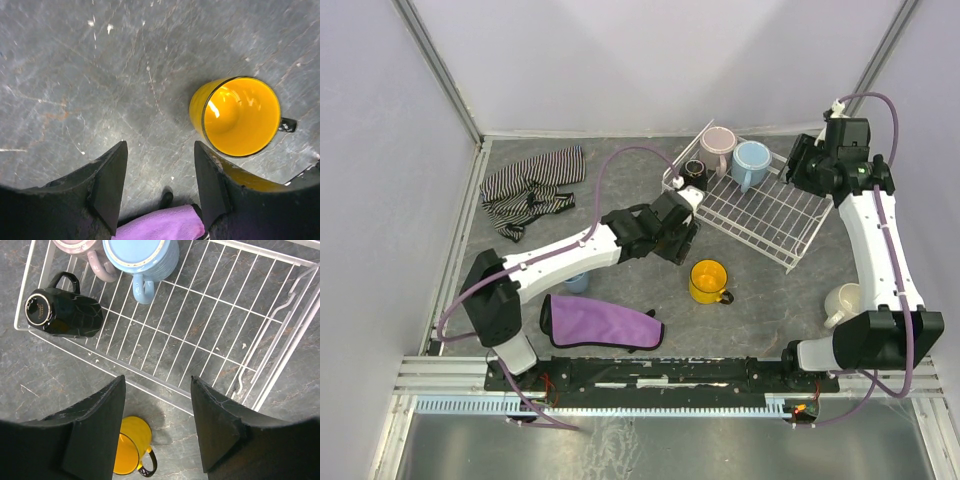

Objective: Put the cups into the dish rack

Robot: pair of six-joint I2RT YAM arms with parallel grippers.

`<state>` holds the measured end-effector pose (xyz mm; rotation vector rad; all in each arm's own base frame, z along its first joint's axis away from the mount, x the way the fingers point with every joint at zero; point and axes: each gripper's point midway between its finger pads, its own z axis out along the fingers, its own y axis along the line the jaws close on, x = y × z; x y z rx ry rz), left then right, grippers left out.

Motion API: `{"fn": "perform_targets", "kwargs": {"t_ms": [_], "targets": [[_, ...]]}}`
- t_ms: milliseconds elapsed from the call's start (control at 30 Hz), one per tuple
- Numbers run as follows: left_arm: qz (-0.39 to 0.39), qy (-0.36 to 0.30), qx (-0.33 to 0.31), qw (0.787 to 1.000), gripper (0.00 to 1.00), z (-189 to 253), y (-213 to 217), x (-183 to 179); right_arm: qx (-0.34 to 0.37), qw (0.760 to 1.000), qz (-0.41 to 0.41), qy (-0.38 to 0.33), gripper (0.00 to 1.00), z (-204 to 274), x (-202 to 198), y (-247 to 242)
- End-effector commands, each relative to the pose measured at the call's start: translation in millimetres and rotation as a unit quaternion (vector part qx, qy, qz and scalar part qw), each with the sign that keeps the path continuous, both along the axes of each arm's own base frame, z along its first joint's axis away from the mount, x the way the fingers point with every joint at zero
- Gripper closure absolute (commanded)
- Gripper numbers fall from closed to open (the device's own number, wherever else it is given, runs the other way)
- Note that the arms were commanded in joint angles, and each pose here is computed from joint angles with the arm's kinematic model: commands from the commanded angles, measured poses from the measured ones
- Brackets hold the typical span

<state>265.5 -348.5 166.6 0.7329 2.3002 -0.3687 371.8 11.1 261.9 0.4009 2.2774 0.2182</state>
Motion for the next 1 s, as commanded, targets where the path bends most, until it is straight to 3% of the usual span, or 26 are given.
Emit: {"fn": "perform_targets", "kwargs": {"t_ms": [0, 600, 967], "targets": [[0.042, 0.026, -0.040, 0.998, 0.37, -19, -9, 1, 0.008, 0.999, 0.004, -0.034, 0.37, 25, -5, 4], [0.024, 0.069, -0.065, 0.995, 0.37, -50, -47, -10, -0.009, 1.000, 0.010, -0.020, 0.36, 18, -17, 1], [0.012, 0.089, -0.039, 0.995, 0.38, -78, -57, -17, -0.001, 1.000, 0.015, -0.015, 0.37, 15, -10, 4]]}}
